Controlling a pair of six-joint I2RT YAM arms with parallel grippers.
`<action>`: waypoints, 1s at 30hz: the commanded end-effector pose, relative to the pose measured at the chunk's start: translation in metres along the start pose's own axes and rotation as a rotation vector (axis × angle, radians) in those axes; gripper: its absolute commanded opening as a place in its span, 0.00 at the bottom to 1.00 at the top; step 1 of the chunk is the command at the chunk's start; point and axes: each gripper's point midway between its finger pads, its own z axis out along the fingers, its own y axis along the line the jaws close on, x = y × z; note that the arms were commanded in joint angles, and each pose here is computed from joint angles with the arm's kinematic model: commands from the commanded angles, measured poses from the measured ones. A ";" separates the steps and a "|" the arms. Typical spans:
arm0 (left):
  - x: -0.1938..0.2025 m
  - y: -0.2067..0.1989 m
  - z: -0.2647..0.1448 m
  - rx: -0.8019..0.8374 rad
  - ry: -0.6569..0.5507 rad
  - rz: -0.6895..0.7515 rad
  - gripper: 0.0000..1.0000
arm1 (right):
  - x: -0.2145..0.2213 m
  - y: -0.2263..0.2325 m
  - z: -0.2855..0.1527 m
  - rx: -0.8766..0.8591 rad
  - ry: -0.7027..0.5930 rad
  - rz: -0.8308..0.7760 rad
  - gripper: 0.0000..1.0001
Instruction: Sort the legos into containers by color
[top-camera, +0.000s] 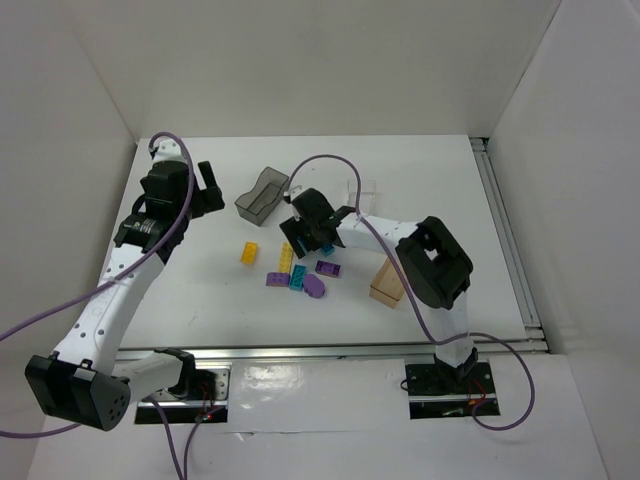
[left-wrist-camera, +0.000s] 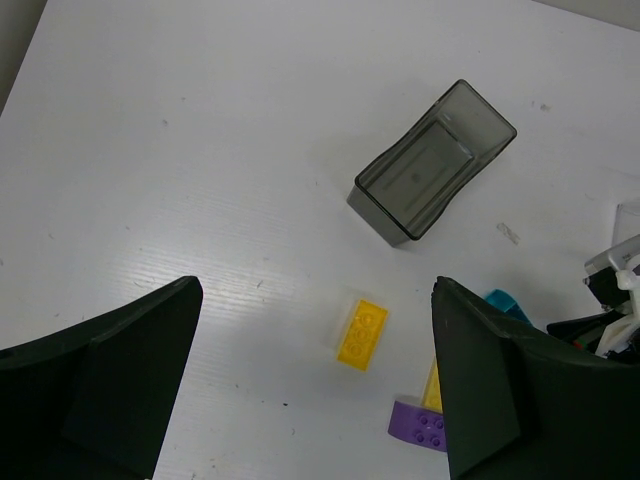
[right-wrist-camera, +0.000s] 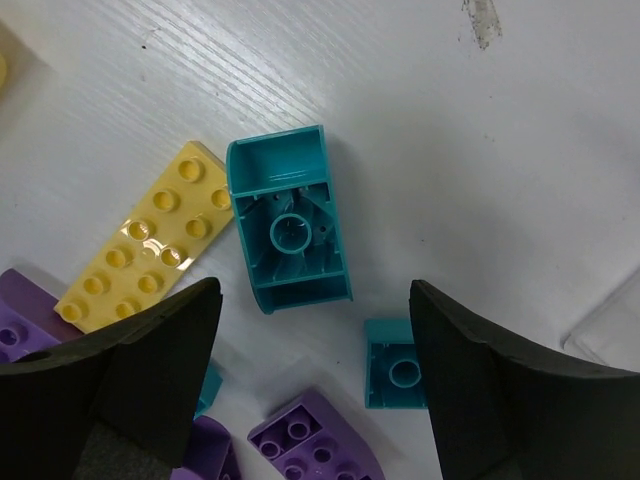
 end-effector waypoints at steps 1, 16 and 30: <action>-0.005 0.000 -0.005 0.015 -0.023 -0.022 0.99 | -0.036 0.000 -0.003 0.005 -0.098 -0.011 0.81; -0.006 0.002 -0.008 0.006 -0.026 -0.022 0.99 | -0.038 0.002 0.018 0.007 -0.074 -0.014 0.54; -0.008 0.004 -0.005 0.002 -0.025 -0.017 0.99 | -0.092 -0.042 -0.059 0.166 -0.266 0.140 0.35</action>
